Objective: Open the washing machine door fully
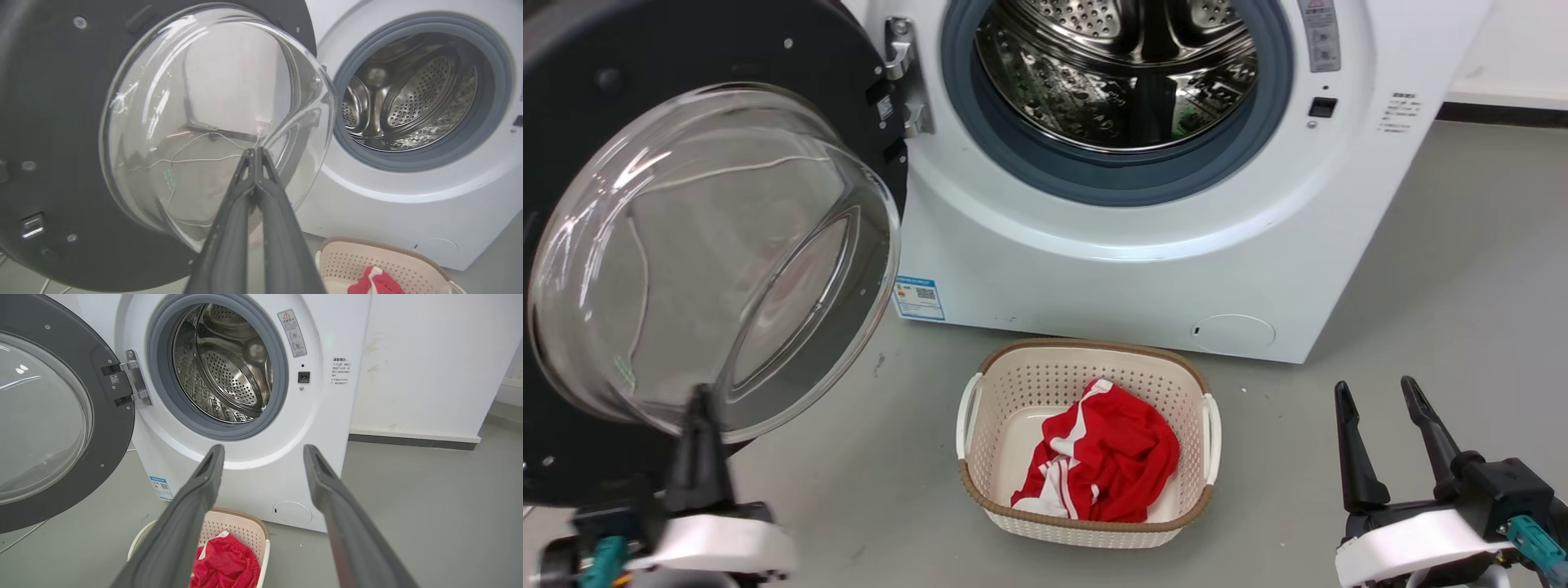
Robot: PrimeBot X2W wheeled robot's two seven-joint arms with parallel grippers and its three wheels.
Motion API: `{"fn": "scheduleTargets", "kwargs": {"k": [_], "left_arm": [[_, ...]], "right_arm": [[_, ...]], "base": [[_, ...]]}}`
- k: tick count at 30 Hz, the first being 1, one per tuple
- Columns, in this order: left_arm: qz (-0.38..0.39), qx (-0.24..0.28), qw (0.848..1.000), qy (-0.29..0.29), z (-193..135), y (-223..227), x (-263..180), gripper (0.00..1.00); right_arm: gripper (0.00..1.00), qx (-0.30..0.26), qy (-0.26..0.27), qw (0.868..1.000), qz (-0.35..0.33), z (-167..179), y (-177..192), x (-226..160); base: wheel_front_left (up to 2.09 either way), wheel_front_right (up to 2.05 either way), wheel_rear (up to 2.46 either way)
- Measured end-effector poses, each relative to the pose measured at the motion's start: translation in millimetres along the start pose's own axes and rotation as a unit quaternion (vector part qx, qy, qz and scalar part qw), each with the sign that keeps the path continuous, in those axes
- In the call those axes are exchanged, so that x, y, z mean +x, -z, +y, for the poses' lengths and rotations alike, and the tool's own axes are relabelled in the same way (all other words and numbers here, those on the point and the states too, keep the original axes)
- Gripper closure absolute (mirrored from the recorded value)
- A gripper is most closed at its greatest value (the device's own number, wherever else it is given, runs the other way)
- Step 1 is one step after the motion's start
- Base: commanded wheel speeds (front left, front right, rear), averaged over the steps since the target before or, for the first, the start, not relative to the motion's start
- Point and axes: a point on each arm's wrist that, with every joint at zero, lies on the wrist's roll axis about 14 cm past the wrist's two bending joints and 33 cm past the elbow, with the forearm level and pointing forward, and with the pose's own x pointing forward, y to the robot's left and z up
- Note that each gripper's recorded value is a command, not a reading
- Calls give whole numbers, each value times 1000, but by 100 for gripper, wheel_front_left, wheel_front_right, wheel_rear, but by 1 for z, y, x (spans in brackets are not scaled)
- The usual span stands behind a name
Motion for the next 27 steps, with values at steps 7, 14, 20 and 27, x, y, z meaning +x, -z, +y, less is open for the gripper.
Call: {"fn": "scheduleTargets", "kwargs": {"k": [7, 14, 20, 27], "left_arm": [[15, -33, 995, 92, -70, 14, 13, 81], [2, -52, 990, 133, -110, 9, 28, 0], [-3, -59, 987, 149, -131, 8, 32, 0], [0, -38, 985, 167, -144, 14, 28, 0]], "right_arm": [[0, -7, 24, 1000, -4, -15, -5, -12], [0, -11, 47, 999, -5, -27, -9, -23], [0, -14, 63, 998, -7, -37, -11, -32], [0, -14, 74, 997, -9, -42, -13, -38]], "base": [[0, 0, 0], [0, 0, 0], [0, 0, 0], [0, 0, 0]]}}
